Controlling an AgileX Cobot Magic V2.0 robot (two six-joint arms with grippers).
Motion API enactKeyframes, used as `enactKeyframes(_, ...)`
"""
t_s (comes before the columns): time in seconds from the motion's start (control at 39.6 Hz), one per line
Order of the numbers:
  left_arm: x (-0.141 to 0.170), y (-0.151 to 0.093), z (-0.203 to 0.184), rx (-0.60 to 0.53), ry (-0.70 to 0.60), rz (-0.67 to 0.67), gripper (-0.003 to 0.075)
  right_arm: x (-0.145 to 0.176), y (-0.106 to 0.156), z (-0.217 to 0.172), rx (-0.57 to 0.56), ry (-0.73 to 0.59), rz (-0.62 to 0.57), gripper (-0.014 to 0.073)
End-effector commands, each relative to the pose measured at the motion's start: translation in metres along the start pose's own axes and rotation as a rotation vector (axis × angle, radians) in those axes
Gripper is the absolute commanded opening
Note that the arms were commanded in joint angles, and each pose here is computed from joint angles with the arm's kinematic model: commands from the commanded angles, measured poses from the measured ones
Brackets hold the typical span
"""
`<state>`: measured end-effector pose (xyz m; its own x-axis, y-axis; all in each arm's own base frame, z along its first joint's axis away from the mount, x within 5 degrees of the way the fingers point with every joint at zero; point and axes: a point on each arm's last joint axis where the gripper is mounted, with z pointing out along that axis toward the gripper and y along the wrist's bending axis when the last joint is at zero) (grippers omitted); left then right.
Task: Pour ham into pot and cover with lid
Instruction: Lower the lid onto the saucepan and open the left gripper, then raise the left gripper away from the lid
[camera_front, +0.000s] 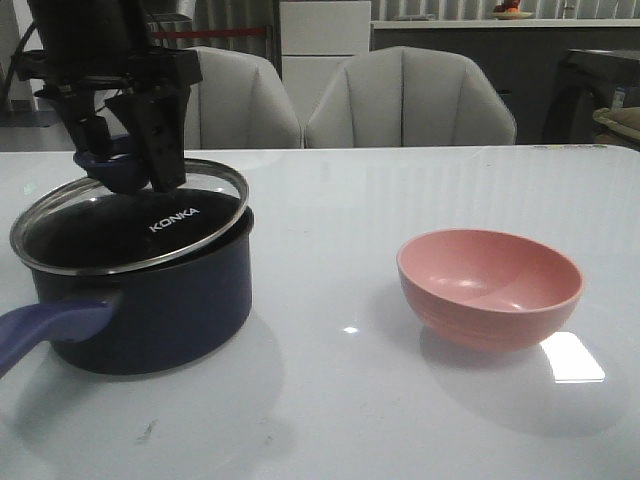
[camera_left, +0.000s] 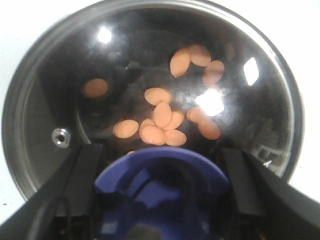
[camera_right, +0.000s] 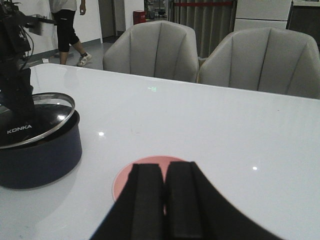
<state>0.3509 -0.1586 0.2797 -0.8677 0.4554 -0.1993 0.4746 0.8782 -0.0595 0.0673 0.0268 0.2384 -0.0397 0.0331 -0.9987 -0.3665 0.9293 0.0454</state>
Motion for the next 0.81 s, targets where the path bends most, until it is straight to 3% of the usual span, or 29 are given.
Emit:
enactKeyframes(0.0,0.004,-0.005,-0.02,0.009,-0.005,0.0,0.012,-0.016,-0.001,-0.001,0.014,-0.1,-0.005,0.0147)
enactKeyframes(0.15,0.003,-0.004,-0.015,0.008,0.008,0.0,0.0218,-0.016,-0.001,-0.001,0.014,-0.1,-0.005,0.0147)
enactKeyframes(0.43,0.003,-0.004,-0.015,0.007,0.009,0.0,0.0547,-0.016,-0.001,-0.001,0.014,-0.1,-0.005,0.0147)
enactKeyframes(0.78,0.009,-0.006,-0.065,-0.005,-0.132,0.005,0.0554,-0.016,-0.001,-0.001,0.014,-0.1,-0.005,0.0147)
